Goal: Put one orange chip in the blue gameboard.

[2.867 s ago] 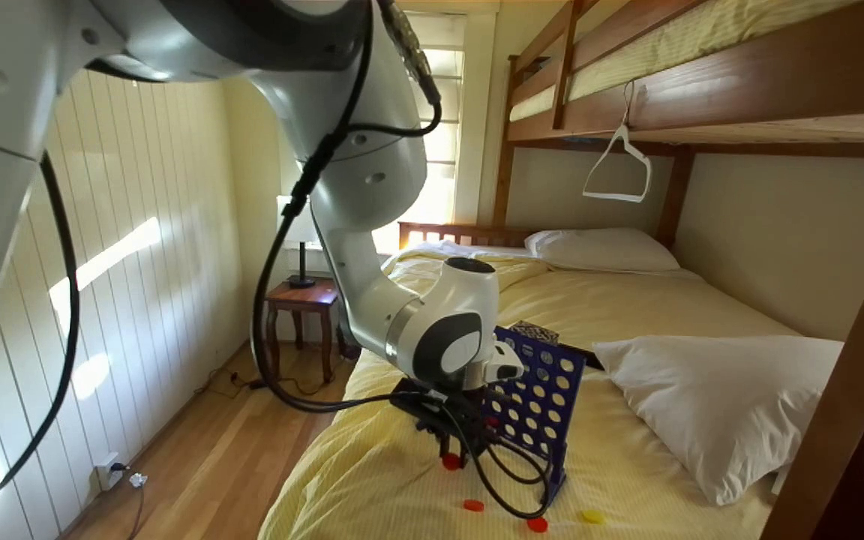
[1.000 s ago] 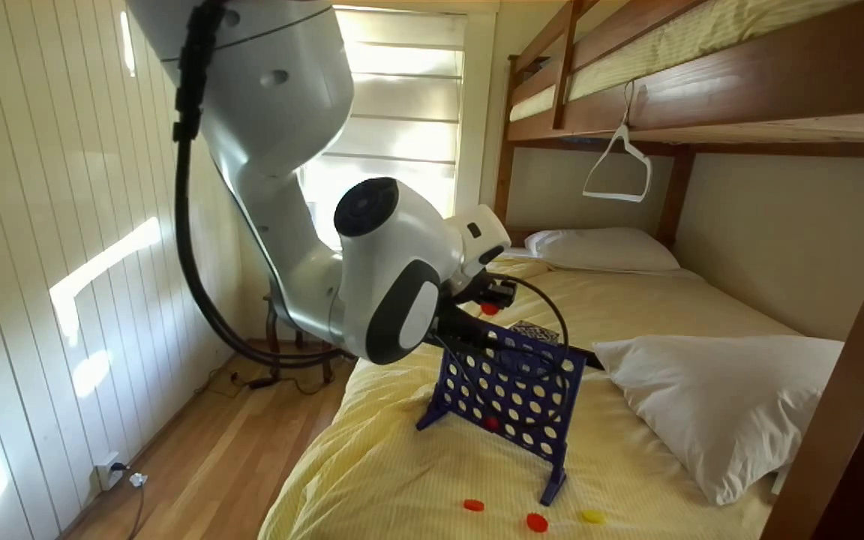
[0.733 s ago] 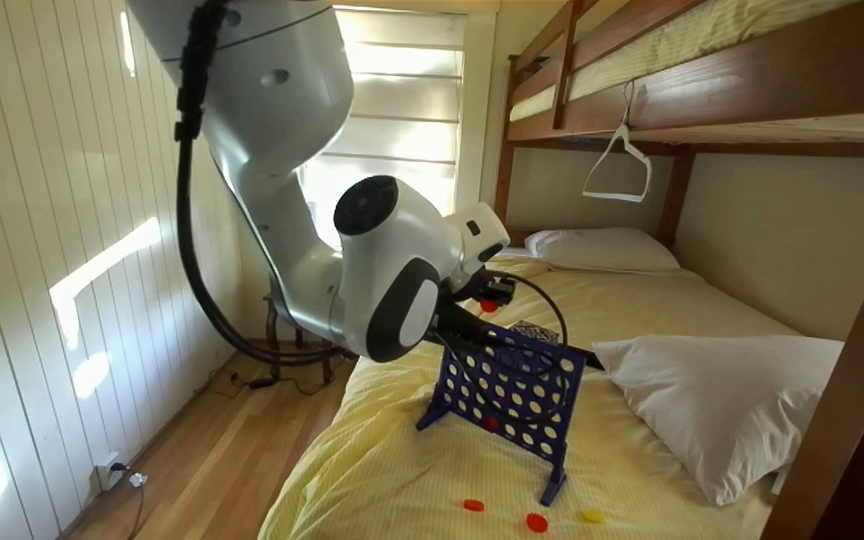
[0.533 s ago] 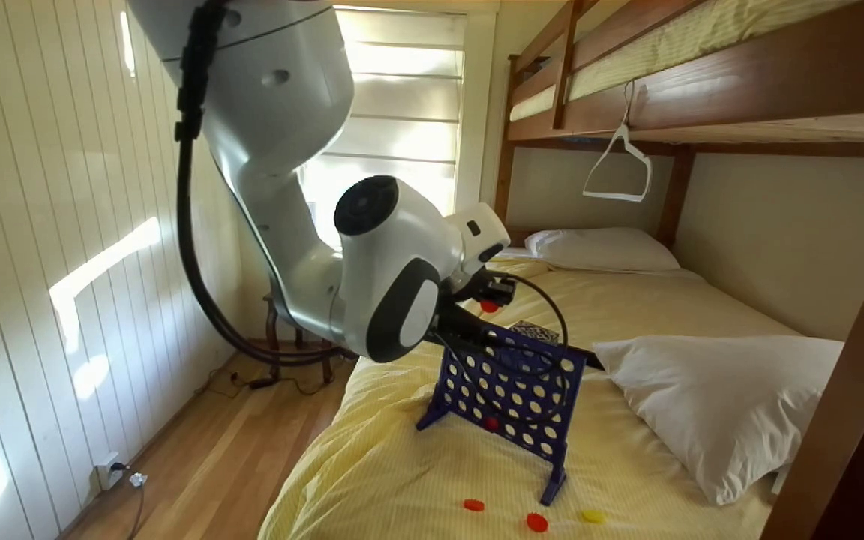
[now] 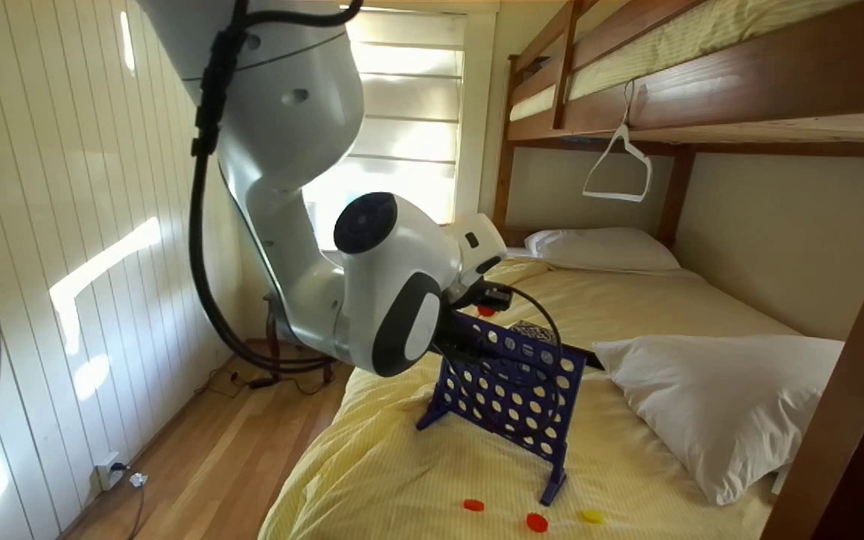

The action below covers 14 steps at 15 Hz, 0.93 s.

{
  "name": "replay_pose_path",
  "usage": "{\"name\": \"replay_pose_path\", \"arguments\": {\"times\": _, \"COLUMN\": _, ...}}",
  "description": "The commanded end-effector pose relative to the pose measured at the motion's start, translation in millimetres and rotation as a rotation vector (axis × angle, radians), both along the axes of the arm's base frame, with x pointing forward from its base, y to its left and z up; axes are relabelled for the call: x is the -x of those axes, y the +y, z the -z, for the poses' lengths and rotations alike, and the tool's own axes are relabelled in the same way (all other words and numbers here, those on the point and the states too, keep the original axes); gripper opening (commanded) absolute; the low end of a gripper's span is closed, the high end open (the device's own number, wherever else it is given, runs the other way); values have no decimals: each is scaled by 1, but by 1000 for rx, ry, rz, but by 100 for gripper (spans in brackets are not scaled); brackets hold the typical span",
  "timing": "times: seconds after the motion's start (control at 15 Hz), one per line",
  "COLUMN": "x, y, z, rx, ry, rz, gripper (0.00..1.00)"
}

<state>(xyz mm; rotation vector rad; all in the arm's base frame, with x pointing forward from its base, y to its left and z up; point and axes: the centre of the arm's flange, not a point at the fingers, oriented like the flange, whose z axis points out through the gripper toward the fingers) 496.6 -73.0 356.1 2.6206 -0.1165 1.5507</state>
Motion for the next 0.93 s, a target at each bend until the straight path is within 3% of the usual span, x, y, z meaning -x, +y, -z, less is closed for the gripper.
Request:
{"name": "replay_pose_path", "arguments": {"times": 0.0, "x": -7, "y": -13, "z": 10, "rx": -21, "ry": -54, "rz": -4, "gripper": 10}}
{"name": "replay_pose_path", "arguments": {"times": 0.87, "x": -31, "y": -24, "z": 23, "rx": -41, "ry": -100, "rz": 0, "gripper": 10}}
